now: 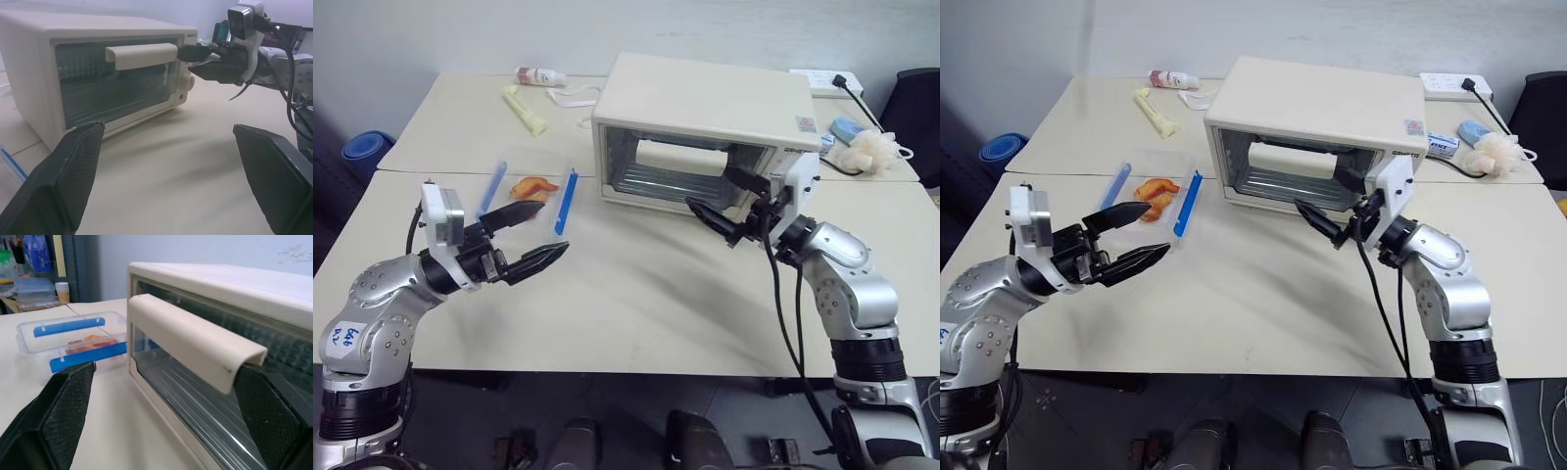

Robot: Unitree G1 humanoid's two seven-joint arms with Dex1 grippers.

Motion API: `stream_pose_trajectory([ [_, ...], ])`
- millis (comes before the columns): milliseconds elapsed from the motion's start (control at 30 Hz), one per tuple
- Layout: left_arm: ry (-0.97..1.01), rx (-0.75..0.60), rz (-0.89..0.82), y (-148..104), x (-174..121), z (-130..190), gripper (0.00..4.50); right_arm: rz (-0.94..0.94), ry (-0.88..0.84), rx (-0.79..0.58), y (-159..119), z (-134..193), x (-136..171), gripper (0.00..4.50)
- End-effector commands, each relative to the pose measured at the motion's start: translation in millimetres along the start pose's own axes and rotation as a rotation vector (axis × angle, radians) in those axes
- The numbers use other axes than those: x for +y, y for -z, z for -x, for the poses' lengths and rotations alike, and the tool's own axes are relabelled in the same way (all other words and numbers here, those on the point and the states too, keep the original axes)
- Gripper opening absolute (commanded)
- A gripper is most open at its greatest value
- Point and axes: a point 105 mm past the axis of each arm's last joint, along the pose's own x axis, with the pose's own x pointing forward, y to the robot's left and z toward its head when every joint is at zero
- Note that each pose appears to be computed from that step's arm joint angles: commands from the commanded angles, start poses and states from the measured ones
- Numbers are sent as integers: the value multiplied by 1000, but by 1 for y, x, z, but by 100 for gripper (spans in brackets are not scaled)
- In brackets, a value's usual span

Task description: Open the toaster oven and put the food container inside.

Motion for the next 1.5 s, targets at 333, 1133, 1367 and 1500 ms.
stream_pose_trajectory([
  [333, -95, -27, -31, -8, 24, 0, 408, 108, -211, 83, 12, 25, 53, 450],
  [1133, 62, 69, -163, 15, 61, -97, 2, 230, -88, 143, 30, 68, 51, 450],
  [1367, 173, 320, -286, 54, 38, -86, 2, 206, 99, 258, 43, 153, 44, 450],
  [1500, 129, 373, -279, 66, 34, -89, 2, 239, 149, 204, 30, 156, 33, 450],
])
